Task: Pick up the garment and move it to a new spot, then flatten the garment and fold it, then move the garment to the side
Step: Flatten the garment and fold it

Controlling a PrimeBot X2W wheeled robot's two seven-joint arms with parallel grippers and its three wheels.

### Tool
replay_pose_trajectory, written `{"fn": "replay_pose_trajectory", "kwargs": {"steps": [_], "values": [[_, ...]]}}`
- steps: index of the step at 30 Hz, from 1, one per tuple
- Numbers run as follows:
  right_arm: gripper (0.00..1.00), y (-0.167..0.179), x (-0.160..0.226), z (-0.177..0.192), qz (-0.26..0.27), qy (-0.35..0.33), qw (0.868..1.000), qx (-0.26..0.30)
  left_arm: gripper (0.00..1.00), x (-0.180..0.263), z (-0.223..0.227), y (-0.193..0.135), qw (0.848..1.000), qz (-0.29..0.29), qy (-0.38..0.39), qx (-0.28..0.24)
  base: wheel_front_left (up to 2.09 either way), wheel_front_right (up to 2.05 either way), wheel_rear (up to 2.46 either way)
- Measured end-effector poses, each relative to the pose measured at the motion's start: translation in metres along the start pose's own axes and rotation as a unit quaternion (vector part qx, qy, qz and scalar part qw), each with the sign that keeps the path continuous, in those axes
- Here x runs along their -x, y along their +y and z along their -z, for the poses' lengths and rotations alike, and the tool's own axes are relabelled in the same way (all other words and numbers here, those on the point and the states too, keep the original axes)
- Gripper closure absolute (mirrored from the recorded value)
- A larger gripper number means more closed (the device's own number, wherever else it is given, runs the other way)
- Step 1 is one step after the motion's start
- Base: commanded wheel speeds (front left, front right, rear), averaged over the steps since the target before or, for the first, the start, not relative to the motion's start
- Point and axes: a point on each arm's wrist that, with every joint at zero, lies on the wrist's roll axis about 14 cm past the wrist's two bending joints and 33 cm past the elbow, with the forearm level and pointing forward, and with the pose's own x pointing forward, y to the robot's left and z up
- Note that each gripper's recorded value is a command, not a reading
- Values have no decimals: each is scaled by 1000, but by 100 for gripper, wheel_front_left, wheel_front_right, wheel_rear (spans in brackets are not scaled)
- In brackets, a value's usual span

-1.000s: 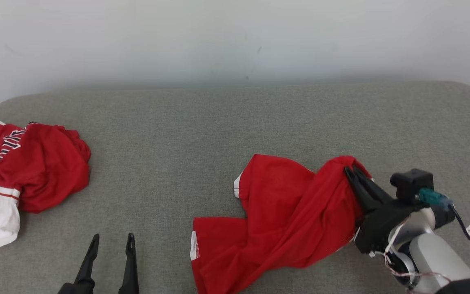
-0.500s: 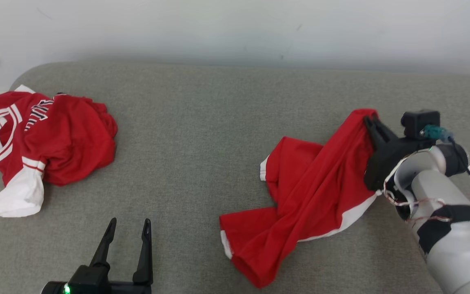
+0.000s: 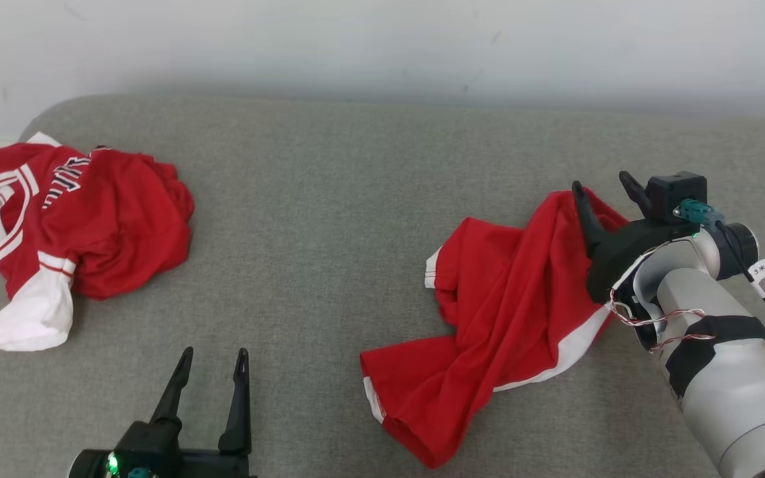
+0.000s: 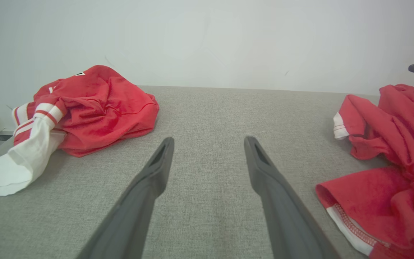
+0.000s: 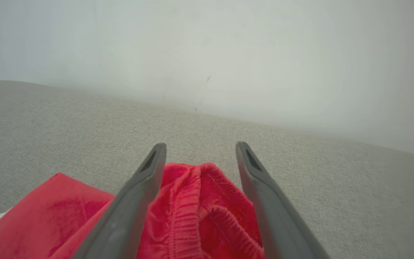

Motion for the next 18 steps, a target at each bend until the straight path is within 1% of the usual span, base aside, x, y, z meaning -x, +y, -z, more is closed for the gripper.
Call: {"fn": "replay_pose_trajectory", "kwargs": {"steps": [6,10,11,18], "values": [[0,-12,20,-20,9,-40,999,1,0,4,-2,-4,1000,4,-5,3,0,0,0],[0,-29,40,-43,19,-89,996,-2,0,5,-6,-9,1000,11,-11,2,0,0,0],[0,-35,54,-47,25,-107,994,-4,0,5,-6,-12,1000,17,-11,2,0,0,0],[0,-48,103,-42,44,-146,988,-24,0,3,-10,-28,999,40,-18,2,0,0,0]]}}
